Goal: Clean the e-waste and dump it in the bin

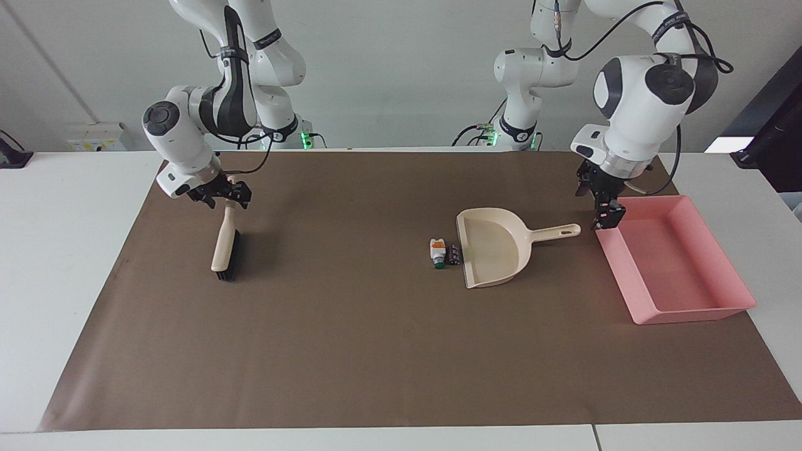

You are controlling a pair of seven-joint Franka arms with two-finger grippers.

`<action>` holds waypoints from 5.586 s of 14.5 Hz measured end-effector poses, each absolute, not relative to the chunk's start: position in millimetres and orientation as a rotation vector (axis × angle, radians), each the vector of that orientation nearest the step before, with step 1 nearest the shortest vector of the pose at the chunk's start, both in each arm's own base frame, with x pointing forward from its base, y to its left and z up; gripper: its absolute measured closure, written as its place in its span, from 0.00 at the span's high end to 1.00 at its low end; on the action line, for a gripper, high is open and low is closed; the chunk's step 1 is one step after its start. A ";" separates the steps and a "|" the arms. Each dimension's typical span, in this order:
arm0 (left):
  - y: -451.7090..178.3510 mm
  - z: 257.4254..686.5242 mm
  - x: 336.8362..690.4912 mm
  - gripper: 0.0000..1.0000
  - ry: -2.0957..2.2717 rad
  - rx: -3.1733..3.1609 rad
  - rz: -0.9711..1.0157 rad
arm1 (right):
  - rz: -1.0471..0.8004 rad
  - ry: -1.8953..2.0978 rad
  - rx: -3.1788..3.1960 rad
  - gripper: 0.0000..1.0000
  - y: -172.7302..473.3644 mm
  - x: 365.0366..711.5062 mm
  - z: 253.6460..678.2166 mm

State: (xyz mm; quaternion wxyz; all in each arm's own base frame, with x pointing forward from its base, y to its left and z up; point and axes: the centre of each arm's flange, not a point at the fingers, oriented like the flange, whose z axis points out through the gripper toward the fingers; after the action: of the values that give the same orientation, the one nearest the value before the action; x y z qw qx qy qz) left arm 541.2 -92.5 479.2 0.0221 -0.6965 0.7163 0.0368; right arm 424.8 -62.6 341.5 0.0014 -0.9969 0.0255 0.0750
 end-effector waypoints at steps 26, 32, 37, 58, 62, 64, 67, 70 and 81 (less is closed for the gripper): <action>-133.2 350.3 486.4 0.32 2.144 -2.056 0.145 | 0.289 -0.151 -3.197 0.26 153.4 450.7 421.4; -128.3 379.3 500.9 0.32 2.144 -1.962 0.240 | 0.282 -0.186 -3.245 0.26 294.5 436.9 370.2; -136.4 363.8 499.9 0.32 2.176 -1.882 0.310 | 0.295 -0.336 -3.247 0.26 372.2 449.3 356.6; -137.5 341.3 500.9 0.32 2.190 -1.864 0.315 | 0.295 -0.167 -2.569 0.26 500.5 411.5 338.5; -130.6 340.9 501.6 0.32 2.173 -1.969 0.281 | 0.302 -0.138 -2.536 0.26 502.4 412.5 350.4; -126.4 341.0 503.2 0.32 2.212 -1.995 0.251 | 0.310 -0.076 -2.533 0.26 492.7 416.7 380.5; -119.3 339.3 504.6 0.32 2.305 -2.021 0.201 | 0.267 0.051 -2.668 0.26 438.7 428.9 451.7; -107.8 344.2 510.9 0.32 2.342 -2.045 0.142 | 0.297 0.150 -2.814 0.26 339.1 450.0 501.8; 72.9 486.7 583.5 0.32 2.141 -2.209 0.047 | 0.492 0.124 -3.098 0.26 31.0 493.9 432.7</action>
State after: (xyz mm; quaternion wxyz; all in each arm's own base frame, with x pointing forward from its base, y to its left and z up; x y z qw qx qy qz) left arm 583.5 72.9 486.7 0.0325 -0.7175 0.6956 0.0153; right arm 493.9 31.0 432.7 0.0012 -0.9869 0.0396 0.1567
